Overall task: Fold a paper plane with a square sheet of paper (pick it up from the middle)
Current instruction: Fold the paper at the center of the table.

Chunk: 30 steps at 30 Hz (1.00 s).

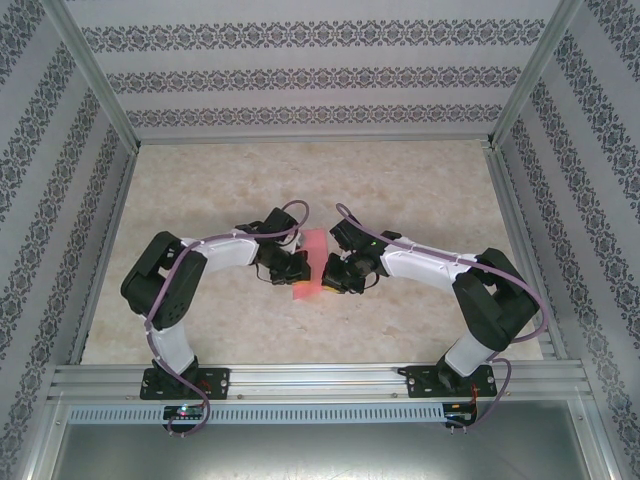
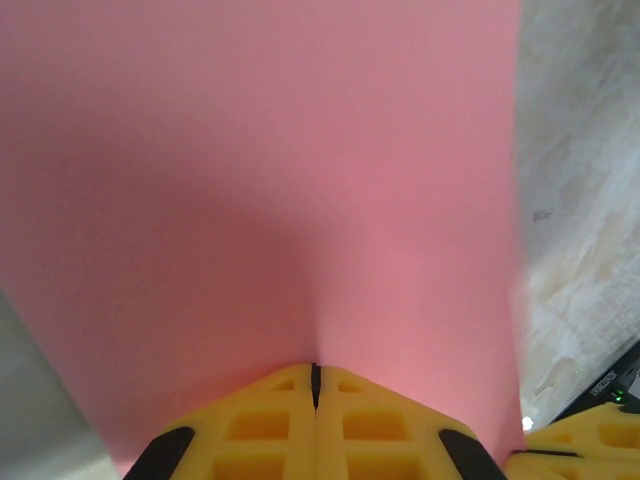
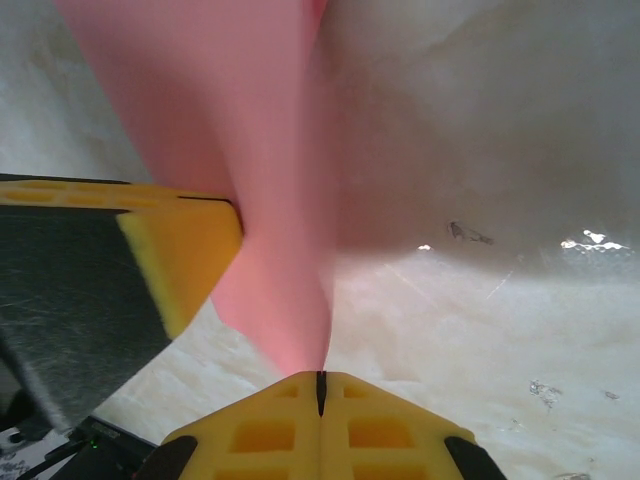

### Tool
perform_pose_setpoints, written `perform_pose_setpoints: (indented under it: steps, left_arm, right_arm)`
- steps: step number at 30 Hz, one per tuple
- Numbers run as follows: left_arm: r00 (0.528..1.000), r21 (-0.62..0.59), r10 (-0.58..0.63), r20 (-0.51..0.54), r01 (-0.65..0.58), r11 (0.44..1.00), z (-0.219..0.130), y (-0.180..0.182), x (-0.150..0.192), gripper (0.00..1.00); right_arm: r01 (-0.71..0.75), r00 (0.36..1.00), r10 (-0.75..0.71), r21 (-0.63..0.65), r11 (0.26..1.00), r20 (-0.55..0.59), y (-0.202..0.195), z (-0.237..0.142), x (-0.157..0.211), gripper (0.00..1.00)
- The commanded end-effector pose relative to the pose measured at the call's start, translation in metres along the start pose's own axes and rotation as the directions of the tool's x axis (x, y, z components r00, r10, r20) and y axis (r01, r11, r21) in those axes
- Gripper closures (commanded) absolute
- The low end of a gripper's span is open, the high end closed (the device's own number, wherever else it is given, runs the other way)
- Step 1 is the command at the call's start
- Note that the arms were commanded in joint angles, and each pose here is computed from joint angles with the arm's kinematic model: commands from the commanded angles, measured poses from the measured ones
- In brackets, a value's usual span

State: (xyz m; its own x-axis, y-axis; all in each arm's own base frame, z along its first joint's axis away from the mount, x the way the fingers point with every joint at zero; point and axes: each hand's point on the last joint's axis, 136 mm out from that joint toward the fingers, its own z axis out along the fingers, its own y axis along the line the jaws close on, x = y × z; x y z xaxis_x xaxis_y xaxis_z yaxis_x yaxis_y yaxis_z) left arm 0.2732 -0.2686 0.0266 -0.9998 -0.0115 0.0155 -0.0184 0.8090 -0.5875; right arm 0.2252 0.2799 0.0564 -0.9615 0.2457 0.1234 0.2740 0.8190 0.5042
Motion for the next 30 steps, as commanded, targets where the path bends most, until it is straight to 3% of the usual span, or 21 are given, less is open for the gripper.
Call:
perform_pose_setpoints:
  steps: [1,10,15,19,25,30]
  left_arm:
    - [0.999,-0.016,-0.011,-0.047,0.010,1.000,0.011,0.002,0.009,0.95]
    - [0.999,-0.035,-0.005,-0.045,0.003,0.999,0.010,0.005,0.009,0.95]
    - [0.997,0.029,0.001,0.082,-0.003,1.000,-0.026,-0.015,-0.018,0.91]
    - [0.986,0.022,-0.053,0.160,0.051,0.998,-0.046,-0.003,-0.036,0.92]
    - [0.976,-0.008,-0.126,0.177,0.129,0.992,-0.041,0.025,-0.048,0.94]
    - [0.979,0.003,-0.122,0.163,0.123,0.992,-0.032,0.024,-0.058,0.94]
  right_arm:
    - [-0.006,1.000,0.006,-0.002,1.000,-0.014,0.006,-0.001,0.005,1.00]
    - [0.040,0.999,-0.037,-0.121,0.992,0.032,0.039,-0.007,-0.006,1.00]
    - [0.046,0.998,-0.040,-0.132,0.990,0.043,0.046,0.000,-0.013,1.00]
    - [0.042,0.998,-0.037,-0.135,0.990,0.041,0.048,0.007,-0.018,1.00]
    - [0.053,0.998,-0.047,-0.131,0.990,0.049,0.054,0.019,-0.027,1.00]
    - [0.060,0.997,-0.053,-0.139,0.988,0.051,0.057,0.033,-0.034,1.00]
